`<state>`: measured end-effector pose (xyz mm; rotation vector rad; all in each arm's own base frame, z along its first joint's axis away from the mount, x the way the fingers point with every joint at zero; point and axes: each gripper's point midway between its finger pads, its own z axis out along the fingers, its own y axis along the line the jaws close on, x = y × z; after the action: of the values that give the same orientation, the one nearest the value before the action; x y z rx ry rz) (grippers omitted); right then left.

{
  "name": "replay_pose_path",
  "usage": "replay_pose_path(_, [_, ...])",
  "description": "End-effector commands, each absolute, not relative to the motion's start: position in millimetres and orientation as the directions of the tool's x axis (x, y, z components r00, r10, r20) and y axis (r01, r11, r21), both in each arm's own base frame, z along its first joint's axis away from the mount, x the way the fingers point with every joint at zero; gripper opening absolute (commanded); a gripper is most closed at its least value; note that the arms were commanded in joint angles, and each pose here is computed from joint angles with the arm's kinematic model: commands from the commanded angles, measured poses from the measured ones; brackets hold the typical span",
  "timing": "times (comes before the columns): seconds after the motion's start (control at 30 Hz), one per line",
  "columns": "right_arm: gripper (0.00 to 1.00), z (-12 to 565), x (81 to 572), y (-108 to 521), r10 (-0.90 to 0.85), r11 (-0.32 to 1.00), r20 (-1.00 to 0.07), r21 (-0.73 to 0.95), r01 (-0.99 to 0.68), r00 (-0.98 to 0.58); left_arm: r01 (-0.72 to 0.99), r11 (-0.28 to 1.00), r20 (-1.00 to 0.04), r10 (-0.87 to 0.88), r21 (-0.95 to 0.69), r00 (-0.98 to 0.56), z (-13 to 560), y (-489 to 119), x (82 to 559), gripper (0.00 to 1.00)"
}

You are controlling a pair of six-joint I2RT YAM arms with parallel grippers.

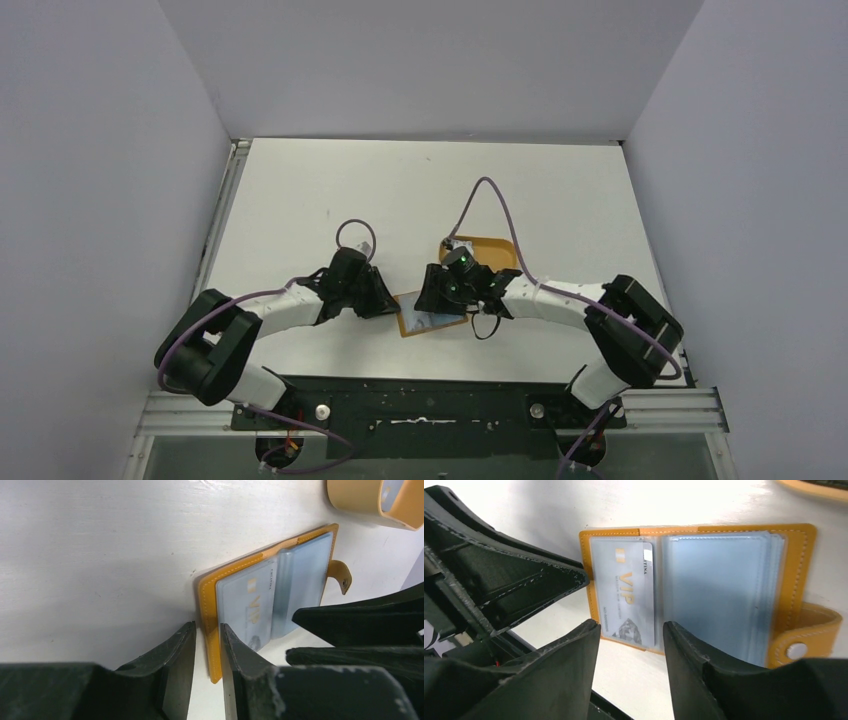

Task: Put the credit cards into the card holder
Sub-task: Insert the credit card into the card holder.

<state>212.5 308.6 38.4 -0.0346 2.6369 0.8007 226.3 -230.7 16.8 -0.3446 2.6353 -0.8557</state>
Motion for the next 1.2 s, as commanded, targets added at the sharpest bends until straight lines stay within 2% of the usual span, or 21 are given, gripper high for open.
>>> replay_pose_path(0.0, [0.53,75.3,226.9,307.3,0.105,0.837,-0.460,0.520,-0.172,-0.882,-0.087,0.781,-0.279,-0.321,-0.618,-0.905,27.5,-234.5,234.2,0.24])
replay_pose_path(0.2, [0.58,113.1,237.2,290.9,0.112,0.850,-0.534,0.489,-0.198,-0.838,-0.066,0.776,-0.292,-0.313,-0.627,-0.904,38.8,-238.8,239.4,0.31])
replay_pose_path(0.33, [0.59,145.1,259.7,247.9,0.152,0.888,-0.603,0.432,-0.160,-0.783,-0.076,0.789,-0.307,-0.323,-0.609,-0.895,50.6,-229.6,237.1,0.38])
replay_pose_path(0.53, [0.66,159.9,293.7,175.0,0.242,0.934,-0.689,0.357,-0.029,-0.683,-0.112,0.847,-0.411,-0.362,-0.519,-0.837,73.6,-192.8,232.8,0.68])
replay_pose_path(0.73, [0.66,145.2,314.6,171.8,0.300,0.890,-0.631,0.455,-0.029,-0.715,-0.094,0.892,-0.500,-0.332,-0.442,-0.800,87.2,-166.3,220.8,0.84])
replay_pose_path(0.8, [0.66,137.0,321.0,177.2,0.312,0.878,-0.616,0.478,-0.029,-0.724,-0.080,0.903,-0.508,-0.309,-0.422,-0.804,86.6,-162.6,214.3,0.95])
replay_pose_path(1.0, [0.67,116.4,339.4,198.2,0.321,0.849,-0.582,0.527,-0.045,-0.747,-0.069,0.909,-0.513,-0.293,-0.412,-0.807,81.4,-157.9,204.1,0.96])
replay_pose_path(1.17, [0.68,91.8,347.3,202.5,0.311,0.863,-0.545,0.506,-0.009,-0.778,-0.076,0.896,-0.506,-0.315,-0.437,-0.803,80.6,-161.6,204.6,0.96])
